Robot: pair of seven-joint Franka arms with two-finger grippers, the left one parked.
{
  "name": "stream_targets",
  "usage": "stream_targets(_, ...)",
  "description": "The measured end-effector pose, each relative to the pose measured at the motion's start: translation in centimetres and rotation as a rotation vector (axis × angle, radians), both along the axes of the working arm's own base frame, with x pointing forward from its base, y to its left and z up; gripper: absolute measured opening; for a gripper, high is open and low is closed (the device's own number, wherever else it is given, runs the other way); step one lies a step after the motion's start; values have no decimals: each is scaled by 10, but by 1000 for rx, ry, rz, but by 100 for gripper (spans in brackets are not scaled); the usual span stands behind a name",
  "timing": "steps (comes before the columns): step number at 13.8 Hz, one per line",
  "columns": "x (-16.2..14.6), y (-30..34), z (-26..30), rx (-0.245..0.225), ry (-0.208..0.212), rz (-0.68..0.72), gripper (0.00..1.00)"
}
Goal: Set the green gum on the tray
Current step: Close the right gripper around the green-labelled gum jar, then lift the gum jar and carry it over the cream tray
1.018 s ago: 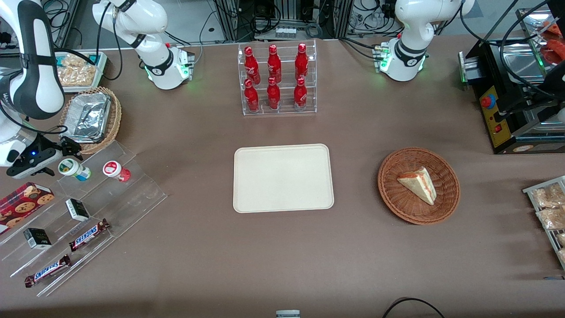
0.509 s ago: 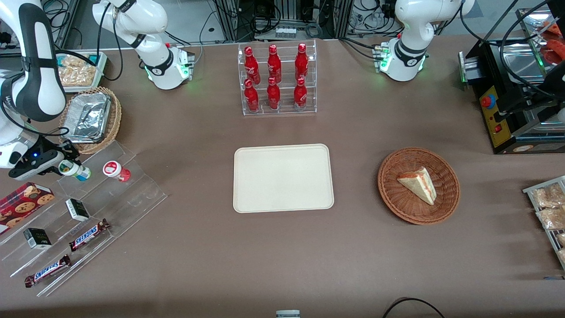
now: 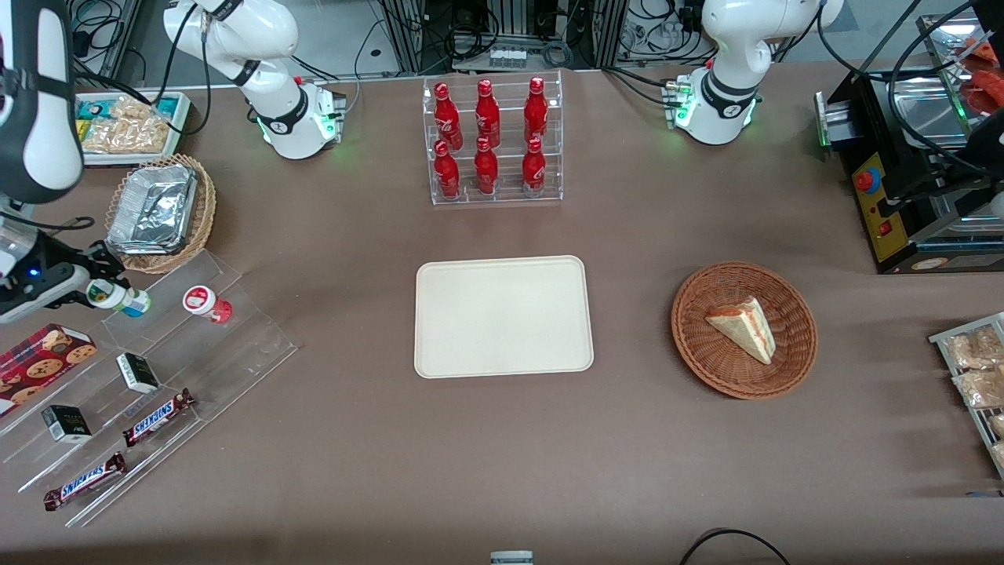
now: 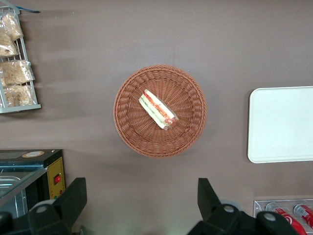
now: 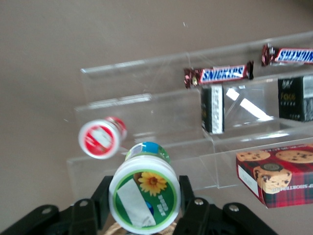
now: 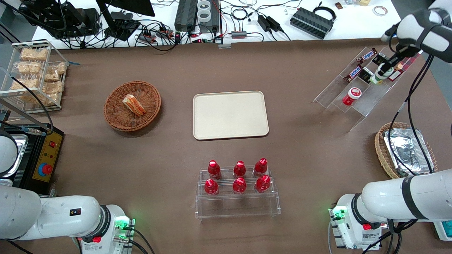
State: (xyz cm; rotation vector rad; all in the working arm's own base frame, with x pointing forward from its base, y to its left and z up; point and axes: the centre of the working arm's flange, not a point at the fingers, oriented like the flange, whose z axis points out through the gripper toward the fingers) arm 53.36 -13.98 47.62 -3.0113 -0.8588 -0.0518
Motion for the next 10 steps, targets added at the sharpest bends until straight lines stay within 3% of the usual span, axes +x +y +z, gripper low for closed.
stream_targets(5, 22, 142, 47, 12, 13, -106, 59)
stream_targets(10, 3, 303, 36, 7, 41, -282, 59)
